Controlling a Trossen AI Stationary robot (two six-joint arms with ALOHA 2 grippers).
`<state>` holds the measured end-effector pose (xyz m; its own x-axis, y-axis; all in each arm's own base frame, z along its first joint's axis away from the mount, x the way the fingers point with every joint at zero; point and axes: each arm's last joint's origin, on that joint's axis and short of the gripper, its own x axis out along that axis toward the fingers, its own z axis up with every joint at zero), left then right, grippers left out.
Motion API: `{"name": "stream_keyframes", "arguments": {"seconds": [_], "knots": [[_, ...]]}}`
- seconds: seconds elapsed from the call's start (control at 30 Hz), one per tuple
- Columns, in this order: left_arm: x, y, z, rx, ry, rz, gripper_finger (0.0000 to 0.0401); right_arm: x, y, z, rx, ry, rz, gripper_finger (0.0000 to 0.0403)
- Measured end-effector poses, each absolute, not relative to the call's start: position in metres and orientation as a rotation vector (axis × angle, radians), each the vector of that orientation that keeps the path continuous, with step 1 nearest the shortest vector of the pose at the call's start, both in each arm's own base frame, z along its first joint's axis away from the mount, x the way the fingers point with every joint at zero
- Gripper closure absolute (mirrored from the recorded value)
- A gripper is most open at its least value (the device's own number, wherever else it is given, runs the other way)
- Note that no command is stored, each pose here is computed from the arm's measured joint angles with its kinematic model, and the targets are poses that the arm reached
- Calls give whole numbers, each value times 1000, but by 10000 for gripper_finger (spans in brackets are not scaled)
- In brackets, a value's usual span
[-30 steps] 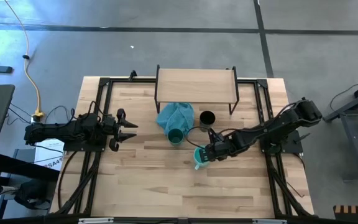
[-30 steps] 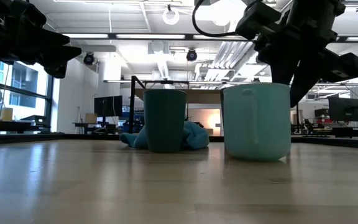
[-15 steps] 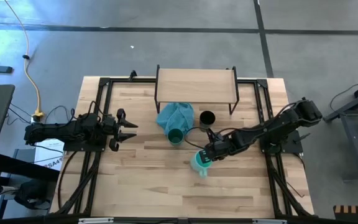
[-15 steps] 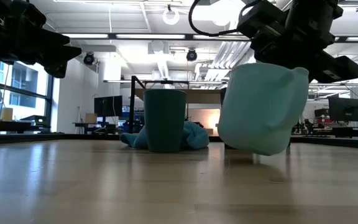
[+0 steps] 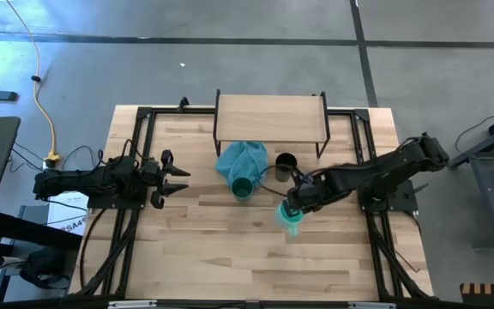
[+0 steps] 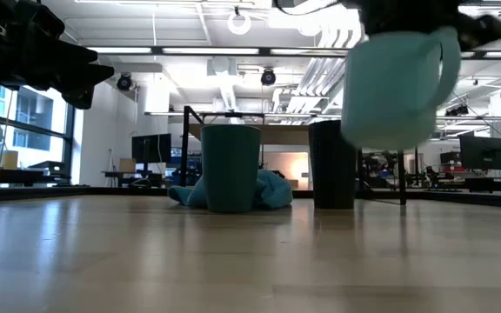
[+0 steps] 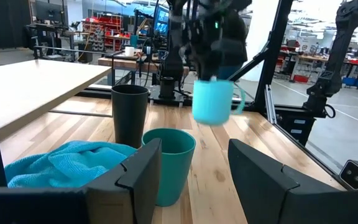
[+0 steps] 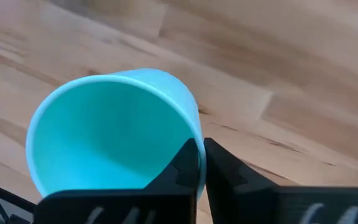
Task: Stack small to large cups/mugs on shelf
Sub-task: Put the blue cup on the shelf
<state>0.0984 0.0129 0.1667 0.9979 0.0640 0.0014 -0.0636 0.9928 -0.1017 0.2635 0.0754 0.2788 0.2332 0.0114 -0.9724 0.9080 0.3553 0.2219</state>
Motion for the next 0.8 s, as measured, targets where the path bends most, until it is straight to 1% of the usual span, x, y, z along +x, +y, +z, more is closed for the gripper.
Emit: {"name": "stream_keyframes", "arguments": {"seconds": [0.2,0.37,0.53,0.8], "knots": [[98,13,167,-102,-5,64,226,256,57,332,968,1125,-888,402],[98,13,167,-102,-5,64,226,245,36,365,946,1088,-986,403],[98,13,167,-102,-5,64,226,245,11,385,944,1015,-971,403],[98,13,167,-102,-5,65,226,241,-38,399,934,968,-999,403]]}}
